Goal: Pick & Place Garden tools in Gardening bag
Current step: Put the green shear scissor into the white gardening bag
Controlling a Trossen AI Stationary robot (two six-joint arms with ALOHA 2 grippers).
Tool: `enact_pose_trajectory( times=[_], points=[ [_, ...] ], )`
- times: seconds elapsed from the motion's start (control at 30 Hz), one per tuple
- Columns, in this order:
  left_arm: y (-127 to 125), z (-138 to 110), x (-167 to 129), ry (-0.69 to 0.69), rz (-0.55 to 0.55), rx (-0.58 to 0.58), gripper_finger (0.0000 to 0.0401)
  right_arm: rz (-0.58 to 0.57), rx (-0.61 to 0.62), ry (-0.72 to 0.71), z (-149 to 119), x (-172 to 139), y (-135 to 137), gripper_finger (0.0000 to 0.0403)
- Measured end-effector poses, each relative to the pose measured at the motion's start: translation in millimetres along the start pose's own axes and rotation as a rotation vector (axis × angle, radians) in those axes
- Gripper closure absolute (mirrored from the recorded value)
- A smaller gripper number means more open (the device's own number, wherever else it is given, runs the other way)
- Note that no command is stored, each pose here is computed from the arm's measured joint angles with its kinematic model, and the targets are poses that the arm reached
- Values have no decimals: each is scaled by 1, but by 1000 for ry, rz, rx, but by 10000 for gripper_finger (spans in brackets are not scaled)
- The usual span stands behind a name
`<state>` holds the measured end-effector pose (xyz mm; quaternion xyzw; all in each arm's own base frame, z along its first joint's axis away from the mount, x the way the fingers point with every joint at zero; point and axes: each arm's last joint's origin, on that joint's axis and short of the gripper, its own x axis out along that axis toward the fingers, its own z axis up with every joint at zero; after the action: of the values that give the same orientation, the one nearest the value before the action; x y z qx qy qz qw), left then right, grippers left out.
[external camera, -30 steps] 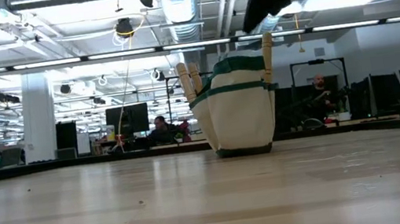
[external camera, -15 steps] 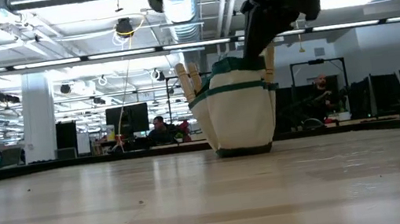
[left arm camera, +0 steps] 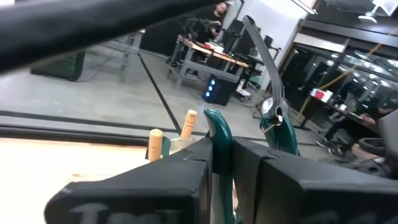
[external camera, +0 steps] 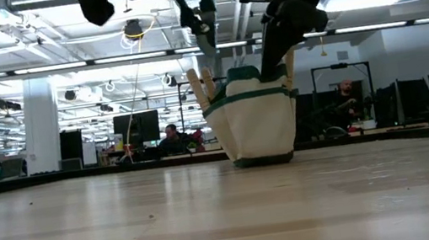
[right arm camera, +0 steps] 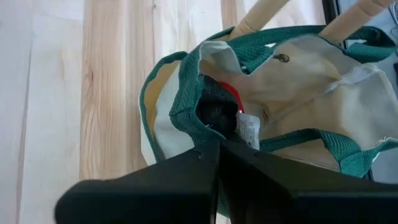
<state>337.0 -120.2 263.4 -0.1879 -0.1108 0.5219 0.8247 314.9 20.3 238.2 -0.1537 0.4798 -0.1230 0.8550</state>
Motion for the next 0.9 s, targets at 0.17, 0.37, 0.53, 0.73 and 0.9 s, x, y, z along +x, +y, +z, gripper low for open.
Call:
enact_pose_trajectory(
  times=[0.17,0.37,0.53,0.73,0.9],
  points=[
    [0,-11,16,-27,45,-4,385,-4,29,2,0,1,-3,403],
    [0,-24,33,-48,85,-19,385,-4,46,-4,0,-1,-3,403],
    [0,-30,40,-56,101,-25,385,-21,72,-80,2,-25,-11,403],
    [0,-31,46,-67,115,-42,384,-34,154,-217,-3,-73,-33,403],
    [-2,-31,42,-64,106,-64,386,-62,250,-336,-14,-112,-51,403]
  ],
)
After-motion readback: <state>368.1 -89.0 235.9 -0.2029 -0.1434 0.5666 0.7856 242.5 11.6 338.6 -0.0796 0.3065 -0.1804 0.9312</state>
